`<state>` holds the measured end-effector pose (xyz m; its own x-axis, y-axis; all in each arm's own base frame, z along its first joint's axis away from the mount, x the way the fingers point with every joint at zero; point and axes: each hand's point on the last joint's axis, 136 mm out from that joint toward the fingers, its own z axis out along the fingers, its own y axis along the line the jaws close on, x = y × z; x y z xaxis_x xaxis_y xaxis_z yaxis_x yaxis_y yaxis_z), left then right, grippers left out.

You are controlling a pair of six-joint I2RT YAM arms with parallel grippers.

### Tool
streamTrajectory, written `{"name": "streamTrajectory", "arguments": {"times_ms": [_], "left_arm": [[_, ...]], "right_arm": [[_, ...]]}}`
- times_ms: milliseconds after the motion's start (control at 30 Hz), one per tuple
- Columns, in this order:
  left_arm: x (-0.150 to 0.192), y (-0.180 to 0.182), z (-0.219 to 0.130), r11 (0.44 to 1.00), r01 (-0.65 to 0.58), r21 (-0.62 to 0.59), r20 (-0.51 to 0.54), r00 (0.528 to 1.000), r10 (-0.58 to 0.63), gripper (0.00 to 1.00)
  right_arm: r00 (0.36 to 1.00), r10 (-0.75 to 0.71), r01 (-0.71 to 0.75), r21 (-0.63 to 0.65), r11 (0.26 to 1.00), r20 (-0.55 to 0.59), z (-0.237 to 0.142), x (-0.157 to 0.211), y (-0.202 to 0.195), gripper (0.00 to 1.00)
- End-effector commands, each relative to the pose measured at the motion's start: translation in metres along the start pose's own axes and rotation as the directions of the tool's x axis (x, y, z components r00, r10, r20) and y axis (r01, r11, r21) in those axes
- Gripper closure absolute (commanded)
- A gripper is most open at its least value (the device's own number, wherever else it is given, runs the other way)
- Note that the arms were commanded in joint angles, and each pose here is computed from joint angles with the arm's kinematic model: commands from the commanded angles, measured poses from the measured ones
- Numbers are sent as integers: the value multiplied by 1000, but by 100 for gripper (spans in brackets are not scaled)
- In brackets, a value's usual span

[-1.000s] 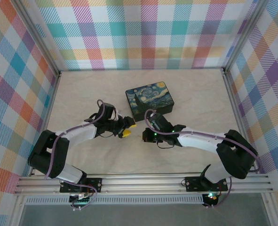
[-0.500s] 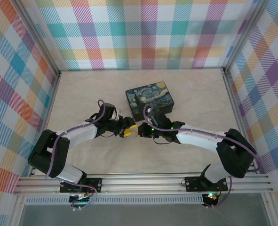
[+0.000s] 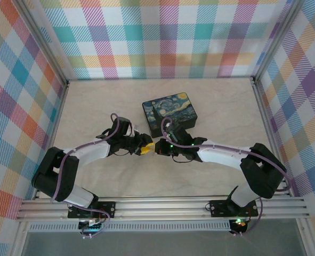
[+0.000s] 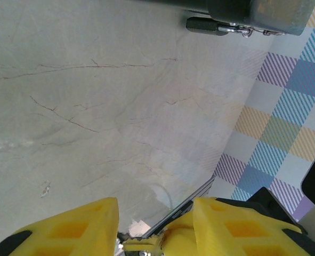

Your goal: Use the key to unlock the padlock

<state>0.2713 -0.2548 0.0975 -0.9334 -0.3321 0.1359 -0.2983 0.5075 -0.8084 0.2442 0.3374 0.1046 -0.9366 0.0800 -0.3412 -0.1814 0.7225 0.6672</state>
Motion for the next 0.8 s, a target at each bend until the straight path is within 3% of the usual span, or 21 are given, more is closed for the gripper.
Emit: {"name": "streamTrajectory", "arguments": {"times_ms": [0,433,467,533,600,767], "left_arm": [[6,-3,-7,1000,-1,12,-4,1000,1,63],[3,-3,-11,1000,2,13,2,1000,-2,100],[2,-2,-11,1000,-5,6,3,1000,5,100],[1,1,-13,1000,-16,-24,8,1000,16,100],[-1,1,-16,998,-25,-54,11,1000,26,100],[-1,-4,-20,994,-4,-108,-7,1000,3,100]], "right_arm": [[1000,12,-11,-43,999,18,0,-12,14,100],[999,24,-22,-51,998,28,-1,-16,17,100],[999,22,-21,-46,999,24,-1,-15,16,98],[1000,-8,9,-28,1000,13,-5,-14,14,81],[996,-91,91,43,995,6,-18,-15,3,72],[920,-389,386,57,921,51,-55,-21,12,66]]}}
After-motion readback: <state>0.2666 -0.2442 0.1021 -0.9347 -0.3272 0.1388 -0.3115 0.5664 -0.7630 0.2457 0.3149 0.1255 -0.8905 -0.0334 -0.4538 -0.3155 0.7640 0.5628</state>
